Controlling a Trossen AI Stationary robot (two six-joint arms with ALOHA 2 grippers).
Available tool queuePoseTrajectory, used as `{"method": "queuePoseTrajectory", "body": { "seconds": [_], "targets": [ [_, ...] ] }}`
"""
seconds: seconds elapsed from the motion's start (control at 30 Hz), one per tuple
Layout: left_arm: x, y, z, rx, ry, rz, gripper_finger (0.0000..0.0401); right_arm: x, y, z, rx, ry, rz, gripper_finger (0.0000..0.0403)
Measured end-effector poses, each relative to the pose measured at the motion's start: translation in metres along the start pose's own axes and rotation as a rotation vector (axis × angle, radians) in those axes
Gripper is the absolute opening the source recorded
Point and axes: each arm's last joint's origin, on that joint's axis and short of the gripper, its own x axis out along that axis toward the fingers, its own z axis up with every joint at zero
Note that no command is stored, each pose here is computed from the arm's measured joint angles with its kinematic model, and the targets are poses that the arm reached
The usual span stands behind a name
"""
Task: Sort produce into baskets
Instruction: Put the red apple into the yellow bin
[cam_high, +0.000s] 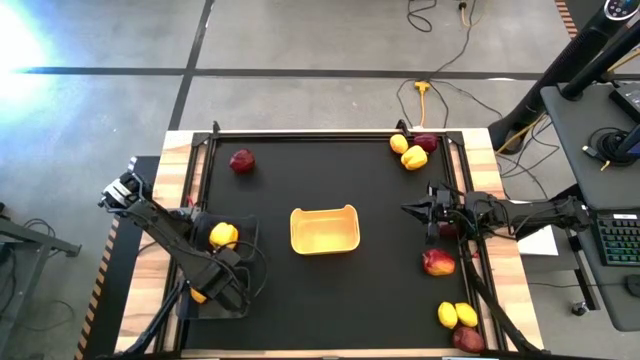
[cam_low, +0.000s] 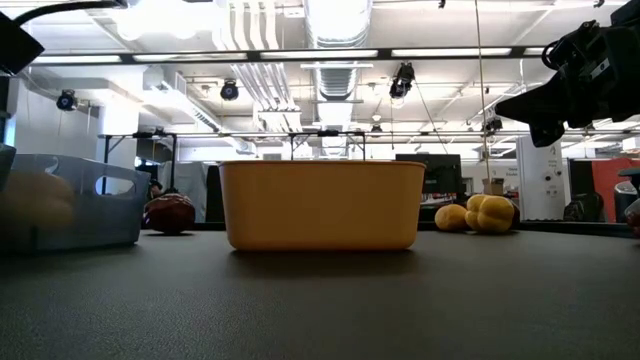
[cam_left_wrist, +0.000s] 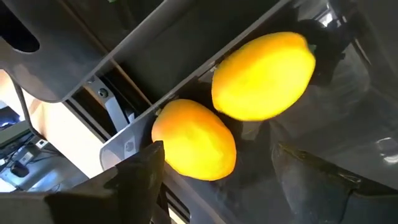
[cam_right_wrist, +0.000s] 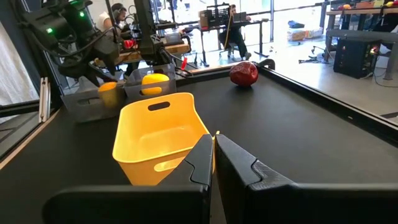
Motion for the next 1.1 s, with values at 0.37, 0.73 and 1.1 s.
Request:
{"method": "queuePoseTrajectory", "body": {
  "seconds": [0.37, 0.73, 1.1],
  "targets": [
    [-0.063, -0.004, 0.000, -0.027, -0.314, -0.124, 0.0278, 0.000, 0.000, 0.000, 0.000, 0.000, 0.000, 0.0009],
    [-0.090, 0.004, 0.030, -0.240, -0.670, -0.164, 0.0251, 0.000, 0.000, 0.000, 0.000, 0.000, 0.001, 0.0009],
    [-0.091, 0.027, 0.099, -0.212, -0.929, 0.101, 0.0249, 0.000, 0.000, 0.000, 0.000, 0.000, 0.000, 0.0009]
  ]
}}
